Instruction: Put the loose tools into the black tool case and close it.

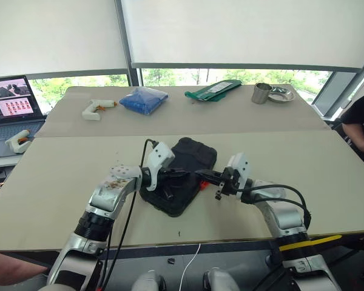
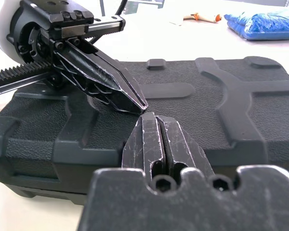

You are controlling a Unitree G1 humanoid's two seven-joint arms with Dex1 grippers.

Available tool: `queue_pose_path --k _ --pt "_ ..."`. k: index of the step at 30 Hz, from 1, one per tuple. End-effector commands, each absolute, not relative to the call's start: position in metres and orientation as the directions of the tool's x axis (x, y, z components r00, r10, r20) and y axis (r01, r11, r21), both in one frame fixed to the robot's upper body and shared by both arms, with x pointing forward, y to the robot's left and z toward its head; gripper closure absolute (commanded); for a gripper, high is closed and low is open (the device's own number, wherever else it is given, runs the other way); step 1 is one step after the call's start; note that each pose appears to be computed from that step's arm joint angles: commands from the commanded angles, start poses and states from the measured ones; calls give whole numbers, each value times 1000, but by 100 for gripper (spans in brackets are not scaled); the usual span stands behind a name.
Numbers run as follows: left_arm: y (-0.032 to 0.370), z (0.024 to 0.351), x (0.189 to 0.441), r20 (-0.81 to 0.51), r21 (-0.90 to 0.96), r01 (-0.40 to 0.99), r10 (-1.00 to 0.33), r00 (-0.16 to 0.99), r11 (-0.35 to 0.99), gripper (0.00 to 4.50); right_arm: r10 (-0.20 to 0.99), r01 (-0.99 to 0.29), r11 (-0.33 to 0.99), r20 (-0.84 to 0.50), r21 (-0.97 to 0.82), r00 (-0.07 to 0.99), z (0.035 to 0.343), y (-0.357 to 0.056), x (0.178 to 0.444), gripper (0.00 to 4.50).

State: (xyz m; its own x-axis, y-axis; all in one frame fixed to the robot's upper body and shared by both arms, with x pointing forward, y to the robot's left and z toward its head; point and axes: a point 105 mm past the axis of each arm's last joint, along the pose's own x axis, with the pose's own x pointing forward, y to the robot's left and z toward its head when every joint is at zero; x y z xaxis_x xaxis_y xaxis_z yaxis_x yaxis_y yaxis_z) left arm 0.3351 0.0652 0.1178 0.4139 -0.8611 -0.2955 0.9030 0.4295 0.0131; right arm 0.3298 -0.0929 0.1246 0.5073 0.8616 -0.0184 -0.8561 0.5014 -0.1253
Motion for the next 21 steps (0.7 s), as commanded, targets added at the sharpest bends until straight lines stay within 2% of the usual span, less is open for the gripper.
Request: queue_pose_path --k 1,6,10,18,21 --pt "73 71 327 -423 -107 878 -820 385 467 448 843 -832 532 9 -158 537 140 -114 325 450" --pt "73 71 327 -420 -105 877 -820 389 469 448 799 -799 587 -66 -131 598 121 -131 325 450" --pt "73 70 326 -424 -106 878 -820 385 467 448 819 -825 555 -104 -106 564 106 -122 320 450" --pt "74 71 327 -427 -107 878 -819 384 467 448 848 -854 512 -101 -94 520 106 -105 319 450" --pt "75 71 328 -427 -106 877 -818 386 469 448 839 -843 531 -83 -82 537 109 -107 320 450"
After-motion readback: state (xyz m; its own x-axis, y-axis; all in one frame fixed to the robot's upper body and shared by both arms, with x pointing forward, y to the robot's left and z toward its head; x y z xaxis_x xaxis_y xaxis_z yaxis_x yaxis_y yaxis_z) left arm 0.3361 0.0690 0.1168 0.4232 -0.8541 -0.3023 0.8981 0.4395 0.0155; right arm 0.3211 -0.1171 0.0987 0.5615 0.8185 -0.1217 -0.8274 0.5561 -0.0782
